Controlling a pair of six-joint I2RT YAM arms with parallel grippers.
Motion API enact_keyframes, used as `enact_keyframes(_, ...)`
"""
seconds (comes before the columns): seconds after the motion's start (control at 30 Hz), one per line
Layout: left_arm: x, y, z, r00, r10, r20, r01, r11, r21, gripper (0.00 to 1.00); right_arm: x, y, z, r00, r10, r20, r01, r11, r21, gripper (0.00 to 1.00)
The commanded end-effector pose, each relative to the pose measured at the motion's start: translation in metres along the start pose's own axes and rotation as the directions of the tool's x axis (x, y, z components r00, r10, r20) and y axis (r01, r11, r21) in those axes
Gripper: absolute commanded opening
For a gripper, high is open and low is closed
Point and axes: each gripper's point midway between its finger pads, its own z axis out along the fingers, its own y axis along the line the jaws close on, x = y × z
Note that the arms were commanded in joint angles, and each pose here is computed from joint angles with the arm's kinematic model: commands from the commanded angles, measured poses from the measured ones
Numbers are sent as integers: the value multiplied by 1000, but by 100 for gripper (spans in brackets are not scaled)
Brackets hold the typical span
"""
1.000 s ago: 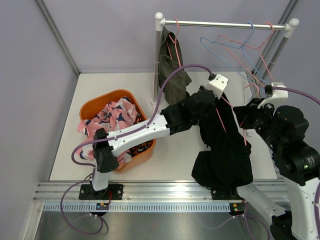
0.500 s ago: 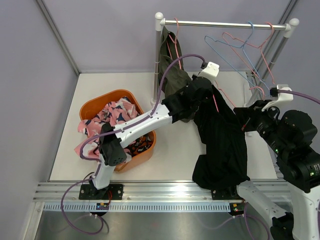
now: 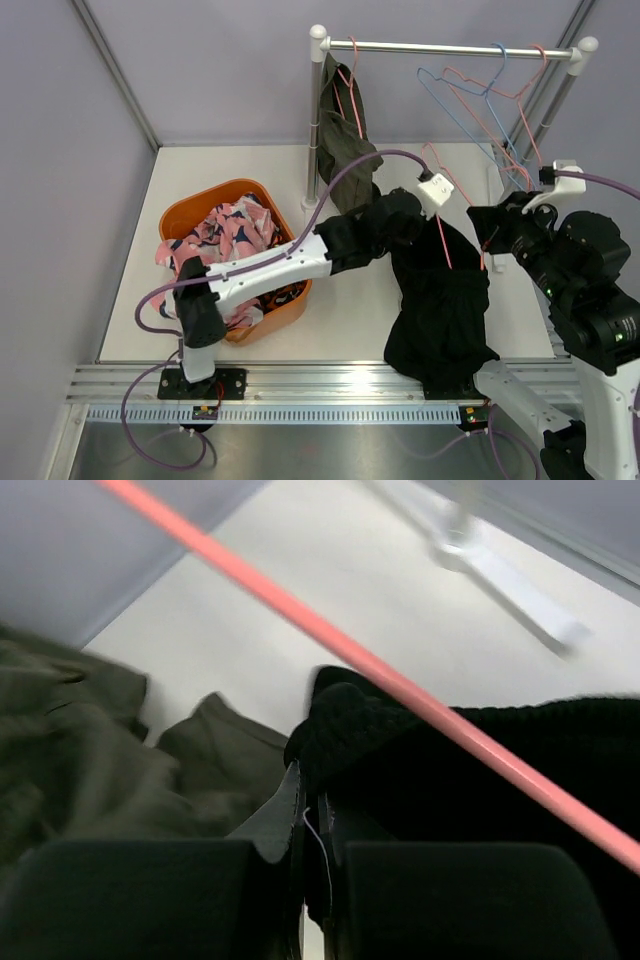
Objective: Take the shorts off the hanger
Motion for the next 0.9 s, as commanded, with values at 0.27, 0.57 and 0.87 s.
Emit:
enact_keyframes(0.27,-56,-116,-216,921,185,343,-350,779,521,0,-34,-8,63,996,-22,84,15,996,87,0)
enact_keyframes(0.57,-168,63,-281,871,136,472,-101,990,-100,0,-65,-11,78,994,-45,100,30,988,150,0)
enact_keyframes(0.87,-295,215,-432,616,242,749,248,843,-477,0,-73,-6,73,994,-46,102,32,991,134,0)
